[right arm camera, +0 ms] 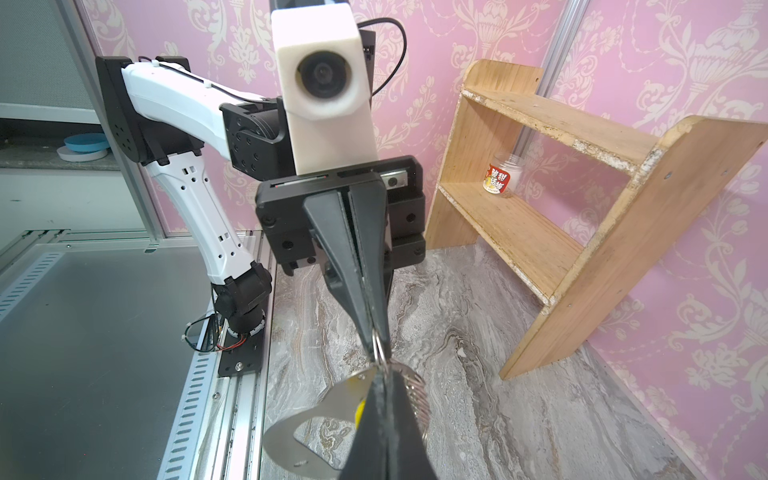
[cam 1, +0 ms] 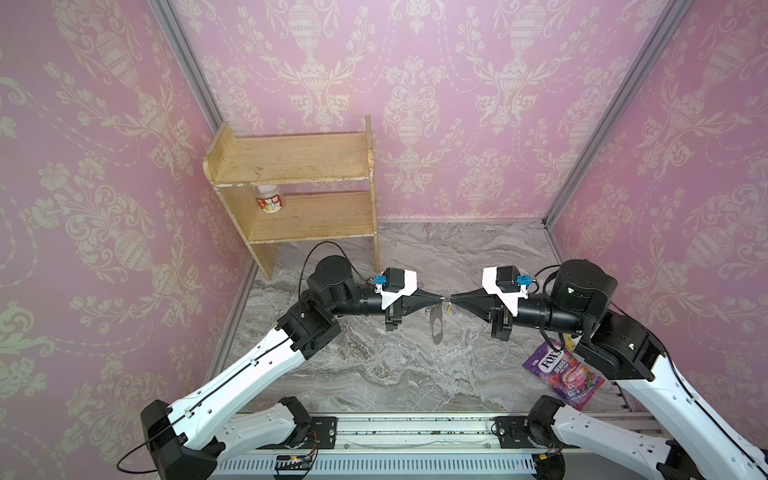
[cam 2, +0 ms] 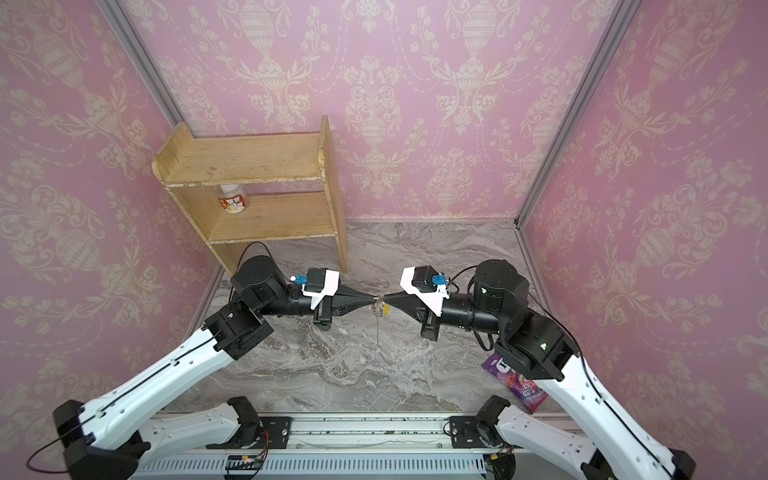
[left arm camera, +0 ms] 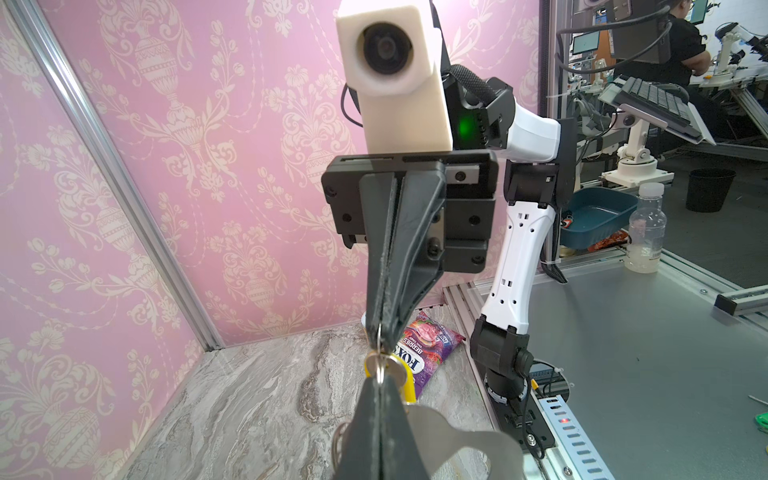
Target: Put the keys on the keyring
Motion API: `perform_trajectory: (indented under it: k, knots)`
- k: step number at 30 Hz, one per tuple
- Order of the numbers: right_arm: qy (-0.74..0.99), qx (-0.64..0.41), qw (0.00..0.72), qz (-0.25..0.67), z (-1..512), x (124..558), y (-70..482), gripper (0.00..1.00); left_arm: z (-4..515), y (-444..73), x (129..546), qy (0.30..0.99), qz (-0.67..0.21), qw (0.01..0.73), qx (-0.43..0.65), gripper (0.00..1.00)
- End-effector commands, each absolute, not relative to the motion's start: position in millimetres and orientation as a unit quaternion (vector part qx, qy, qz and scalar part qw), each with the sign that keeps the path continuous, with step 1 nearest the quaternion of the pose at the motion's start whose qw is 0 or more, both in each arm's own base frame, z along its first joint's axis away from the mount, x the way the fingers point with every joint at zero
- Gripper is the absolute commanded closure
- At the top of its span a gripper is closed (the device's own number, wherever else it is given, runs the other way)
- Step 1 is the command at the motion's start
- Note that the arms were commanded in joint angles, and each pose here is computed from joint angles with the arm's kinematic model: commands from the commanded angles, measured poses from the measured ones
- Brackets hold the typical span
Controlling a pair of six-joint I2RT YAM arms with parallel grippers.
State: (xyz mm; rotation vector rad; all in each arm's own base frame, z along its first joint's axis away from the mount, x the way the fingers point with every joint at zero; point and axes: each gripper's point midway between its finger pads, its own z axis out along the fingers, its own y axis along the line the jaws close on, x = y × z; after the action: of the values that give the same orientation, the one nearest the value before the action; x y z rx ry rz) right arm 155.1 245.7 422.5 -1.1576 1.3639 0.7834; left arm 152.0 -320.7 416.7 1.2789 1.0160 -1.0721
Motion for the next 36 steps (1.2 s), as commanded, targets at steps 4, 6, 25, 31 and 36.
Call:
perform_trajectory:
  k: [4,6,25,31,36]
  knots:
    - [0.584,-0.482,0.556,0.343,425.9,155.5,247.9,1.0,436.1,-317.3,134.6,0.387,-0.465,0.573,0.553,1.0]
    - [0.584,-0.481,0.557,0.343,426.0,156.2,248.1,1.0,438.2,-317.0,133.6,0.383,-0.467,0.574,0.553,1.0]
    - [0.579,-0.471,0.563,0.356,425.7,160.5,253.1,1.0,451.9,-317.6,124.0,0.351,-0.499,0.57,0.55,1.0]
    - [0.566,-0.467,0.578,0.357,434.5,157.7,250.3,1.0,452.9,-319.6,123.8,0.35,-0.513,0.564,0.545,1.0]
    - [0.564,-0.468,0.581,0.354,435.9,151.5,244.7,1.0,458.8,-317.6,132.0,0.359,-0.508,0.586,0.519,1.0]
